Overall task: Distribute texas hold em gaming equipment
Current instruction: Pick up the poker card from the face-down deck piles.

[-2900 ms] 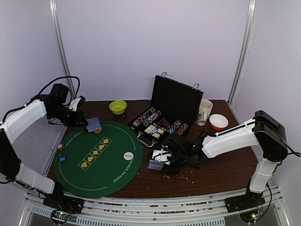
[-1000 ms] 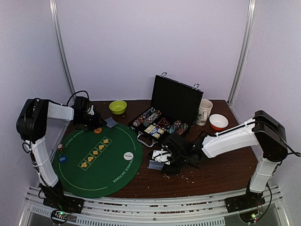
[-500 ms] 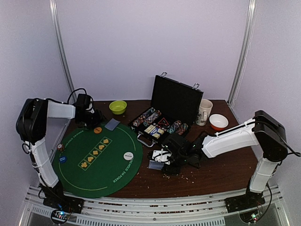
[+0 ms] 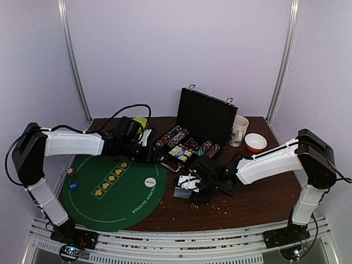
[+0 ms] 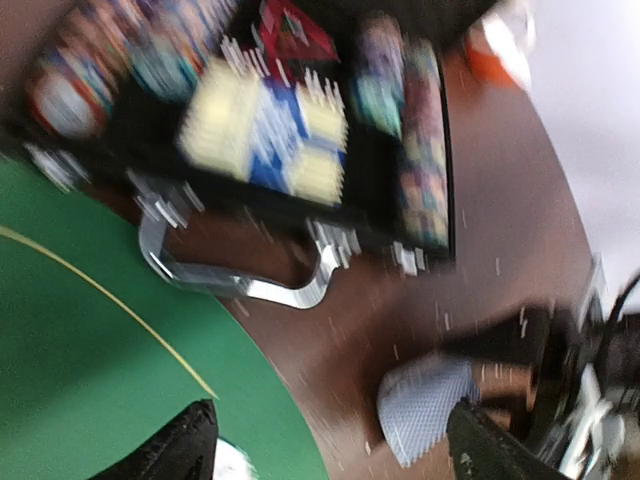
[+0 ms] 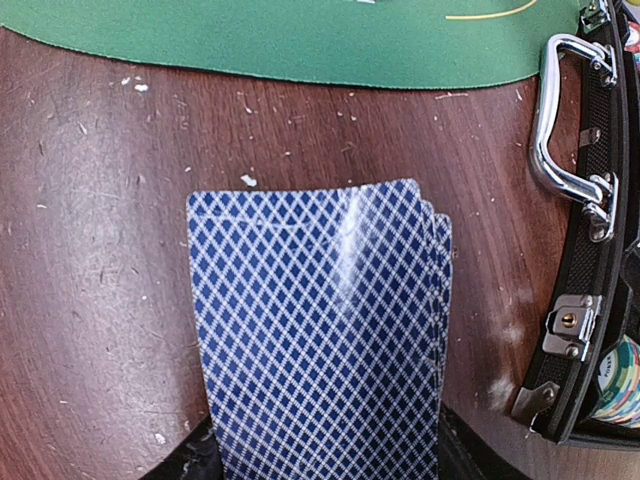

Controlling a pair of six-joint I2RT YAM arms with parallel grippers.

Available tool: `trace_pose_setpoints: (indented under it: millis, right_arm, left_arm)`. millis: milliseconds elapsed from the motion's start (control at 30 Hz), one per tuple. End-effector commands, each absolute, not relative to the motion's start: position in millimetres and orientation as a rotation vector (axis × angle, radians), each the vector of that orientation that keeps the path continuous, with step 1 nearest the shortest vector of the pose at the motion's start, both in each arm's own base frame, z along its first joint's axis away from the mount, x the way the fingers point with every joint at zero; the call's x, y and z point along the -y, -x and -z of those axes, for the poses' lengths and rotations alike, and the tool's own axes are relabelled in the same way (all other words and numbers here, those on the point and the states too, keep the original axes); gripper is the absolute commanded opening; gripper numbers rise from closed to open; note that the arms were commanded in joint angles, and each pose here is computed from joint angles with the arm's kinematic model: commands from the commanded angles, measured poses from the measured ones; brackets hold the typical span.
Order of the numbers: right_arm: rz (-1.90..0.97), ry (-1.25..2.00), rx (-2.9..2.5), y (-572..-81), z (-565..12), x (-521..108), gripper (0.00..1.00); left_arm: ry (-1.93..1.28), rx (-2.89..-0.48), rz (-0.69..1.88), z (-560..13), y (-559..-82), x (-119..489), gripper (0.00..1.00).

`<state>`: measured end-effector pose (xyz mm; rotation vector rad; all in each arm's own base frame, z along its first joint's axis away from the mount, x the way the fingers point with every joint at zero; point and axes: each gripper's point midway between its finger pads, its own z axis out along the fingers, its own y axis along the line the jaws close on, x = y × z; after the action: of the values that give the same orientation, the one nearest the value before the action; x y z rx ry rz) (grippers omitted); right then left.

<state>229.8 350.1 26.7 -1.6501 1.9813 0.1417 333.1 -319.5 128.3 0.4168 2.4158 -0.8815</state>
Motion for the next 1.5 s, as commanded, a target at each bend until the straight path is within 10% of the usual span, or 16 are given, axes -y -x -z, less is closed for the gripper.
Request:
trace_pose_setpoints:
  millis: [0, 667, 967, 1467]
  right_arm:
    - [-0.046, 1.704, -2.054, -225.3, -7.4, -322.1, 0.6]
    - [-0.075, 1.679, -2.045, -225.6, -9.5, -323.9, 0.6]
    - [-0.081, 1.66, -2.062, -227.9, -9.4, -321.8, 0.6]
    - [-0.068, 1.645, -2.088, -229.0, -8.2, -314.0, 0.6]
  left_arm:
    - [-0.609, -2.487, 1.119, -88.0, -278.1, 344.8, 0.83]
    - [-0.871, -2.556, 1.207, -26.9, -239.4, 397.8, 0.5]
    - [-0.901, -2.544, 1.212, -30.0, -241.5, 403.2, 0.04]
    - [-0.92, -2.585, 1.074, -23.1, -238.8, 382.5, 0.06]
